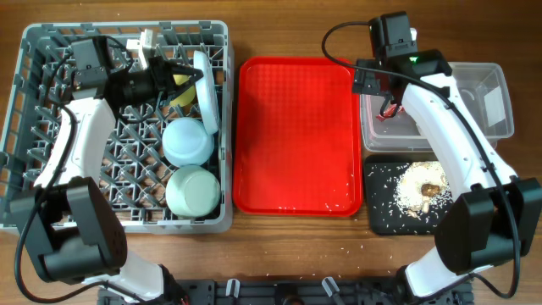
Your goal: Sort waste into correct bins and load items into the dishwasher rack
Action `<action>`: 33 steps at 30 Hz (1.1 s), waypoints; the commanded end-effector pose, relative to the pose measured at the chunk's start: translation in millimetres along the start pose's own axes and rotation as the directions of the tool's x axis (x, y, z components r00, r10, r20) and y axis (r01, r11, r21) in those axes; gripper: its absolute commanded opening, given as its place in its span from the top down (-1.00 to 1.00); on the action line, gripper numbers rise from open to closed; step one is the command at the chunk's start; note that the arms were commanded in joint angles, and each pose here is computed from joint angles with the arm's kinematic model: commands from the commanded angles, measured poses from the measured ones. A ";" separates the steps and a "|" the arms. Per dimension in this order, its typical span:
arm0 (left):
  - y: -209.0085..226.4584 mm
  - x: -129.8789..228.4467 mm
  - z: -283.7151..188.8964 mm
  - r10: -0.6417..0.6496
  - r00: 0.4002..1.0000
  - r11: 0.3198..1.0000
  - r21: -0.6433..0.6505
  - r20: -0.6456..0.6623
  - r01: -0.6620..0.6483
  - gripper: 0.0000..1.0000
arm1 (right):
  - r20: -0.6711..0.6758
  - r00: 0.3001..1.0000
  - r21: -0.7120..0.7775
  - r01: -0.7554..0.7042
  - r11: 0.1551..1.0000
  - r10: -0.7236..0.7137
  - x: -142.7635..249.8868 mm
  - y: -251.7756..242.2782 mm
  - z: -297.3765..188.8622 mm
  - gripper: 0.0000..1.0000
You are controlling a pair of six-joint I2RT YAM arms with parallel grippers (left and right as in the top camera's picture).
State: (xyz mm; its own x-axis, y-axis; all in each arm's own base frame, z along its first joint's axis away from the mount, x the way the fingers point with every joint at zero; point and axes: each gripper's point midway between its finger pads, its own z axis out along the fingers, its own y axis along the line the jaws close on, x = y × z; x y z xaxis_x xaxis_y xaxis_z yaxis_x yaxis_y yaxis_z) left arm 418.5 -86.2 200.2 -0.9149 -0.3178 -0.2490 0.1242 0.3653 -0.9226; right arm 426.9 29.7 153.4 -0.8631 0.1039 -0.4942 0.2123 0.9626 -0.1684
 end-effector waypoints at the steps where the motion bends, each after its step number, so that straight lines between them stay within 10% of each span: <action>1: 3.0 -3.5 -2.4 0.090 0.996 0.995 -0.034 0.018 -0.090 0.66 | 0.018 1.000 0.012 0.004 1.000 -0.005 -4.7 -3.7 -3.3 -1.00; 20: -17.5 -14.6 -89.3 0.063 0.975 0.989 -0.146 0.215 -0.032 -0.54 | 0.018 1.000 0.012 0.005 1.000 -0.005 -4.5 -3.4 -3.3 -1.00; 22: -49.1 -5.1 -100.7 0.128 0.962 0.983 -0.157 0.240 -0.092 -0.27 | 0.018 1.000 0.012 0.005 1.000 -0.005 -4.5 -3.4 -3.3 -1.00; 24: -68.0 11.9 -98.0 0.159 0.959 0.972 -0.210 0.234 -0.110 0.71 | 0.018 1.000 0.012 0.005 1.000 -0.005 -4.5 -3.4 -3.3 -1.00; 33: -16.9 85.8 -4.1 0.174 0.981 0.764 -0.617 -0.085 -0.189 0.83 | 0.018 1.000 0.012 0.005 1.000 -0.005 -4.7 -3.4 -3.4 -1.00</action>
State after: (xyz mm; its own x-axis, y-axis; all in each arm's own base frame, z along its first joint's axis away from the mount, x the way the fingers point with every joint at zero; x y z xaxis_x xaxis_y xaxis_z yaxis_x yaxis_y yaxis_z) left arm 330.3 -109.4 239.3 -0.8889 -0.2516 -0.3828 0.0678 0.7542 -0.6531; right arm 427.0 29.7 153.4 -0.8629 0.1039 -0.4946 0.2124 0.9626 -0.1682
